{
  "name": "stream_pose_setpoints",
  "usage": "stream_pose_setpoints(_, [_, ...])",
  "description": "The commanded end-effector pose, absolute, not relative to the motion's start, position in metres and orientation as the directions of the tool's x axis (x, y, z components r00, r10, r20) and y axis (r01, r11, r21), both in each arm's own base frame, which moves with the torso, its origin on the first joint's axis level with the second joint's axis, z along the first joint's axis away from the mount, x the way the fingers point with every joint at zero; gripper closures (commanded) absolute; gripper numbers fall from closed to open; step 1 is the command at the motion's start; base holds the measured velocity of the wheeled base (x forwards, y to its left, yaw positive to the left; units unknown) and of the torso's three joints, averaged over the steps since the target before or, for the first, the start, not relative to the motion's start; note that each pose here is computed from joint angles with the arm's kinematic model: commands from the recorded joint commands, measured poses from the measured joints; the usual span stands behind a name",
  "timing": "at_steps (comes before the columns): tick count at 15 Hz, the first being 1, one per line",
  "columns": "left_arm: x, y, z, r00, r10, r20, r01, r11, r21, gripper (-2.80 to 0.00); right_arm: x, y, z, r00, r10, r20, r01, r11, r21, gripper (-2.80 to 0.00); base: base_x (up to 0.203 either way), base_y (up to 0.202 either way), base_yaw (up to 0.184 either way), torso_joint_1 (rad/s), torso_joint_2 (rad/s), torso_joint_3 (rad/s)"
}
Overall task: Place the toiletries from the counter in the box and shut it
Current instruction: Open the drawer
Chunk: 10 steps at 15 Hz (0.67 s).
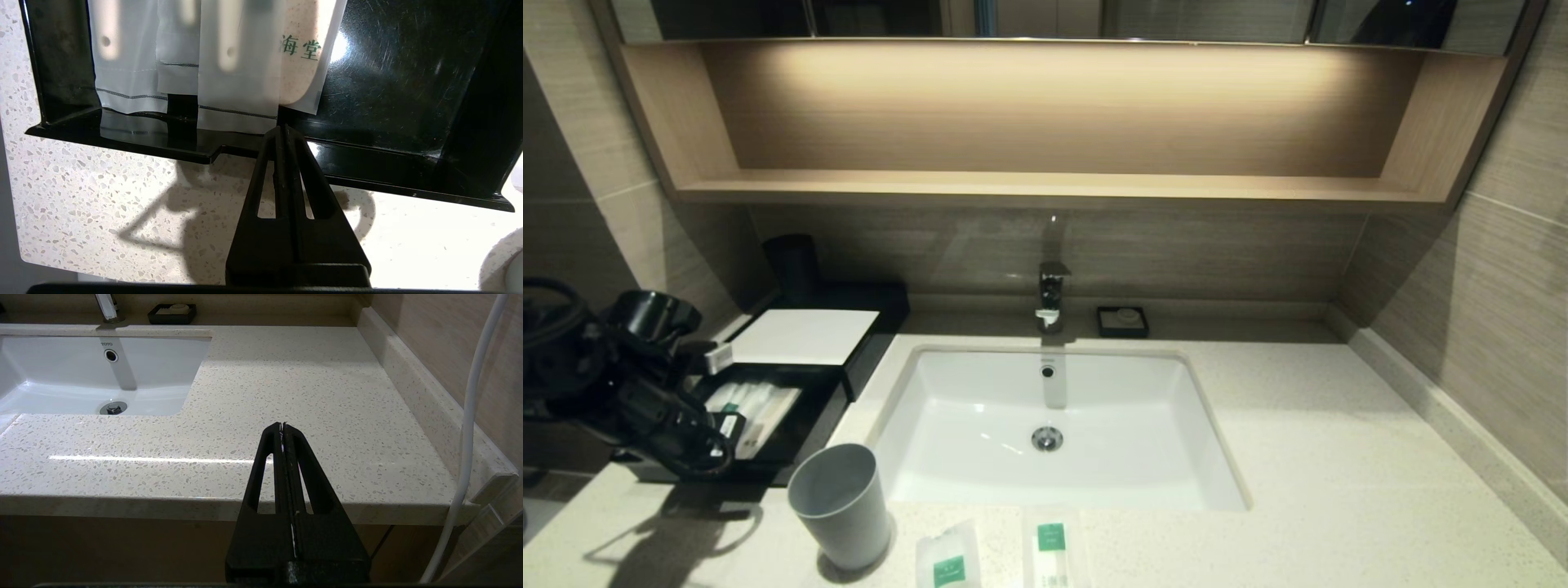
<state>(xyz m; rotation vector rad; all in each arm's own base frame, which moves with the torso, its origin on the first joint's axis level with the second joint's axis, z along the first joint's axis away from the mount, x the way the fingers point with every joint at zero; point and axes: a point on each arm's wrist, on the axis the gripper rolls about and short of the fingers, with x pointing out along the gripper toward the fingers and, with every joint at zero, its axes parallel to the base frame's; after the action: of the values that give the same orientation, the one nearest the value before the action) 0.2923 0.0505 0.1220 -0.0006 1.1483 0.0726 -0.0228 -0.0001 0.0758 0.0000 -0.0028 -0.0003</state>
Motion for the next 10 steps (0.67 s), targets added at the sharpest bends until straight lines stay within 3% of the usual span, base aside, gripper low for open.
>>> stream_pose_setpoints(1, [0.2918,0.0508,0.1242,0.415,0.059,-0.908,-0.059,0.998,0.038,0.0,-0.0228,-0.0001,0.0758,1.0,0.0,0.003,0.0,1.0,0.0,0.0,0.0,0.0,0.0,0.0,0.0,0.0])
stream_pose_setpoints(10, [0.29,0.0518,0.1245,0.405,0.059,-0.912,-0.045,0.998,0.044,0.0,-0.0228,-0.0001,0.0755,1.0,0.0,0.004,0.0,1.0,0.0,0.0,0.0,0.0,0.0,0.0,0.0,0.0])
